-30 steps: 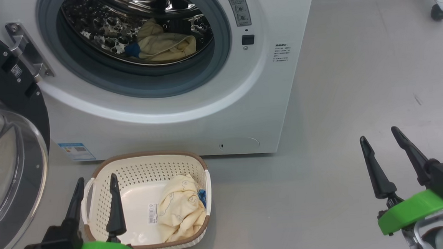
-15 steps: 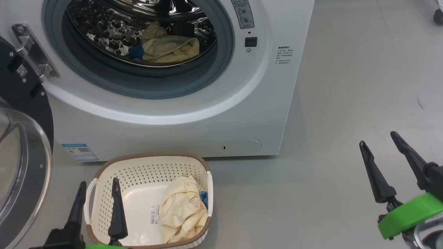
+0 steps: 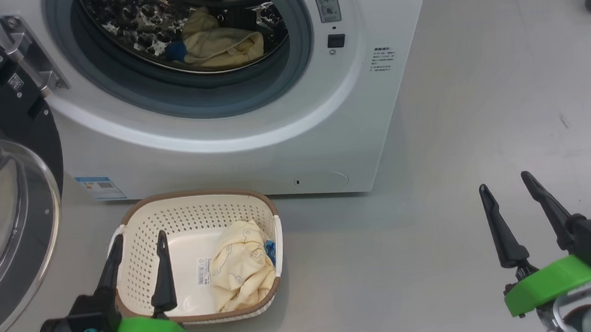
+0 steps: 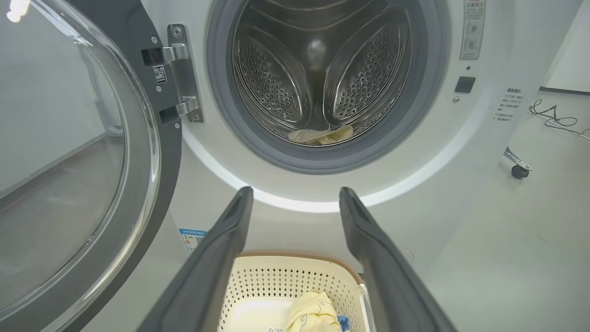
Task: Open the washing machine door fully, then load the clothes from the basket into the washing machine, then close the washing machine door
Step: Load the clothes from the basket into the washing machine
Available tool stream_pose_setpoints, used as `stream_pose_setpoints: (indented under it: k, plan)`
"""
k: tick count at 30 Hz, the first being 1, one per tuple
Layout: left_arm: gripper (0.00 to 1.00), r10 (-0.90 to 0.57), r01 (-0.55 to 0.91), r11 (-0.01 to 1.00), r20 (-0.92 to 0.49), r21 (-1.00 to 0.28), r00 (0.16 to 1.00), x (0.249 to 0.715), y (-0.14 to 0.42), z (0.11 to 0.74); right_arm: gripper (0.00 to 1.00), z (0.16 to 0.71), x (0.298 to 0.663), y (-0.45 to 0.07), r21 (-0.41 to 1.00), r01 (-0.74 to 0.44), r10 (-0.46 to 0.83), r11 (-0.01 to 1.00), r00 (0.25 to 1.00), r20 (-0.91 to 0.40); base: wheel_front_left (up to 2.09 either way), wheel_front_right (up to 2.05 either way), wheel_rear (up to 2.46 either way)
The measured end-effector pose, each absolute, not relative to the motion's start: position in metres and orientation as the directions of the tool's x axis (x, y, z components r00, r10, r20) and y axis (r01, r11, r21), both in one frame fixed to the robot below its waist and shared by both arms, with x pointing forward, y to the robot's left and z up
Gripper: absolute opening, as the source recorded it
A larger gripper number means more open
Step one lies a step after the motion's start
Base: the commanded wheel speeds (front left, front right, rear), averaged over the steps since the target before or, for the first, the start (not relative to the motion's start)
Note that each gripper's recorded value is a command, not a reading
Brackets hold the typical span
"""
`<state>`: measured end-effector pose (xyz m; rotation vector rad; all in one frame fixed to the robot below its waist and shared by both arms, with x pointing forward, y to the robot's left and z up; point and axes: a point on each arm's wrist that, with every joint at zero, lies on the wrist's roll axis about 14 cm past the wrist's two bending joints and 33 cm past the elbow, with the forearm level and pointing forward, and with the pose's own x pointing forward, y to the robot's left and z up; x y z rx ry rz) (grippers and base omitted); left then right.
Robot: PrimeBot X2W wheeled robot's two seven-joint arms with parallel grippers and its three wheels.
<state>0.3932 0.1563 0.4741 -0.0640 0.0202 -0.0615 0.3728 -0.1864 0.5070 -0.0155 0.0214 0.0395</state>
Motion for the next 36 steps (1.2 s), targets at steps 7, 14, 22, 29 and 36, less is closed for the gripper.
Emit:
stream_pose_setpoints:
  k: [7,14,22,29,36]
  plan:
    - [1.0,-0.164,0.152,0.985,-0.172,-0.08,0.971,0.405,0.13,0.423,1.0,0.496,0.384,-0.185,-0.005,-0.044,0.044,0.999,0.998,-0.05,0.0,0.0,0.0]
    - [1.0,-0.252,0.224,0.968,-0.405,-0.116,0.879,0.426,0.107,0.353,1.0,0.486,0.409,-0.181,0.004,-0.053,0.053,0.999,0.997,-0.062,0.0,0.0,0.0]
    - [1.0,-0.316,0.245,0.948,-0.679,-0.202,0.662,0.449,0.082,0.26,1.0,0.451,0.44,-0.186,0.017,-0.04,0.042,0.999,0.994,-0.104,0.0,0.0,0.0]
    - [1.0,-0.337,0.191,0.941,-0.812,-0.279,0.476,0.452,0.066,0.185,1.0,0.412,0.458,-0.193,0.012,-0.027,0.028,1.0,0.988,-0.153,0.0,0.0,0.0]
    - [1.0,-0.376,0.146,0.926,-0.879,-0.347,0.293,0.427,0.047,0.119,1.0,0.372,0.457,-0.209,-0.014,0.007,-0.011,1.0,0.972,-0.236,0.0,0.0,0.0]
